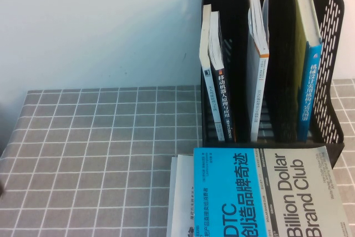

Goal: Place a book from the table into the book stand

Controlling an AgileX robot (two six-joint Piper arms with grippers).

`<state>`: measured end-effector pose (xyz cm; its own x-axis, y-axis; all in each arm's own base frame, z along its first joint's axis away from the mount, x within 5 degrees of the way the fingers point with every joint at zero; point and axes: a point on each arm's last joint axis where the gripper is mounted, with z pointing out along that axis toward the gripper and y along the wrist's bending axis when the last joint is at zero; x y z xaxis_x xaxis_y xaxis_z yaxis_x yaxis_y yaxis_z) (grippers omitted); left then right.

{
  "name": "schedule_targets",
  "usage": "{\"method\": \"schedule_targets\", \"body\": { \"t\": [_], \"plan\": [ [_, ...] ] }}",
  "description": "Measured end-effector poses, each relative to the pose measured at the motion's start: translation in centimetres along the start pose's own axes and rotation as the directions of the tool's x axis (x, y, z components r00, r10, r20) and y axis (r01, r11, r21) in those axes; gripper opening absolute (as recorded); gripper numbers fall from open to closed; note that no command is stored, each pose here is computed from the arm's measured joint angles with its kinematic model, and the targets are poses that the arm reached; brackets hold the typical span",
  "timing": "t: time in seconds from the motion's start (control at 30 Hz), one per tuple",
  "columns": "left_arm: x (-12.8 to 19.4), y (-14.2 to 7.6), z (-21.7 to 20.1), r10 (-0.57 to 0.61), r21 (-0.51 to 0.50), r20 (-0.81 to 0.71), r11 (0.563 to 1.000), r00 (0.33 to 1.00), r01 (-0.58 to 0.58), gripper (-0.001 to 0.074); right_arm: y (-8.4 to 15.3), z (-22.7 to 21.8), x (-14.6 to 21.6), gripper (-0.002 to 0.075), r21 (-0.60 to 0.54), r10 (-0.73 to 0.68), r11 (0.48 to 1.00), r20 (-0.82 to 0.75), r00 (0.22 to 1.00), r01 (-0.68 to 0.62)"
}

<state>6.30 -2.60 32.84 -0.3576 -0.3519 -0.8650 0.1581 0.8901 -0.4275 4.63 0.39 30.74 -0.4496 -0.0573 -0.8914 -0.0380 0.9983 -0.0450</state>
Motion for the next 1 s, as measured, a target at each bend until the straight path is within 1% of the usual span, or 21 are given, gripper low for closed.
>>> {"method": "schedule_targets", "body": {
  "t": [0.07, 0.2, 0.27, 0.33, 0.4, 0.5, 0.67, 0.83, 1.0],
  "plan": [
    [0.0, -0.2, 1.2, -0.036, 0.040, -0.065, 0.998, 0.997, 0.039, -0.0003, 0.3, 1.5, -0.3, -0.0003, -0.062, -0.008, 0.998, -0.103, 0.995, 0.002],
    [0.1, -0.5, 3.3, -0.033, 0.107, -0.166, 0.993, 0.986, 0.051, -0.0003, 1.1, 5.4, -0.7, -0.0003, -0.209, -0.018, 0.977, -0.285, 0.958, -0.044],
    [0.2, -0.6, 4.4, -0.018, 0.141, -0.207, 0.989, 0.978, 0.048, -0.0003, 1.6, 7.4, -0.8, -0.0003, -0.285, -0.037, 0.956, -0.346, 0.937, -0.068],
    [0.3, -0.7, 5.2, -0.032, 0.166, -0.246, 0.983, 0.969, 0.075, -0.0003, 1.8, 9.3, -0.7, -0.0003, -0.329, -0.040, 0.939, -0.397, 0.917, -0.102],
    [0.4, -0.7, 6.0, -0.060, 0.184, -0.291, 0.976, 0.955, 0.117, -0.0003, 1.8, 11.3, -0.4, -0.0003, -0.338, -0.038, 0.932, -0.454, 0.890, -0.133],
    [0.8, -0.7, 7.2, -0.085, 0.203, -0.368, 0.964, 0.926, 0.169, -0.0003, 1.6, 14.9, 0.6, -0.0003, -0.323, -0.014, 0.927, -0.543, 0.839, -0.193],
    [1.3, -0.8, 8.4, -0.083, 0.237, -0.450, 0.949, 0.889, 0.208, -0.0003, 1.9, 18.9, 2.1, -0.0003, -0.353, -0.012, 0.900, -0.607, 0.795, -0.256],
    [1.2, -1.0, 8.6, -0.094, 0.268, -0.448, 0.935, 0.889, 0.234, -0.0003, 1.9, 20.5, 3.5, -0.0003, -0.359, -0.034, 0.894, -0.652, 0.757, -0.269],
    [0.8, -1.5, 8.6, -0.126, 0.306, -0.428, 0.911, 0.895, 0.275, -0.0003, 2.8, 20.7, 3.4, -0.0003, -0.395, -0.059, 0.880, -0.641, 0.766, -0.263]
  ]
}}
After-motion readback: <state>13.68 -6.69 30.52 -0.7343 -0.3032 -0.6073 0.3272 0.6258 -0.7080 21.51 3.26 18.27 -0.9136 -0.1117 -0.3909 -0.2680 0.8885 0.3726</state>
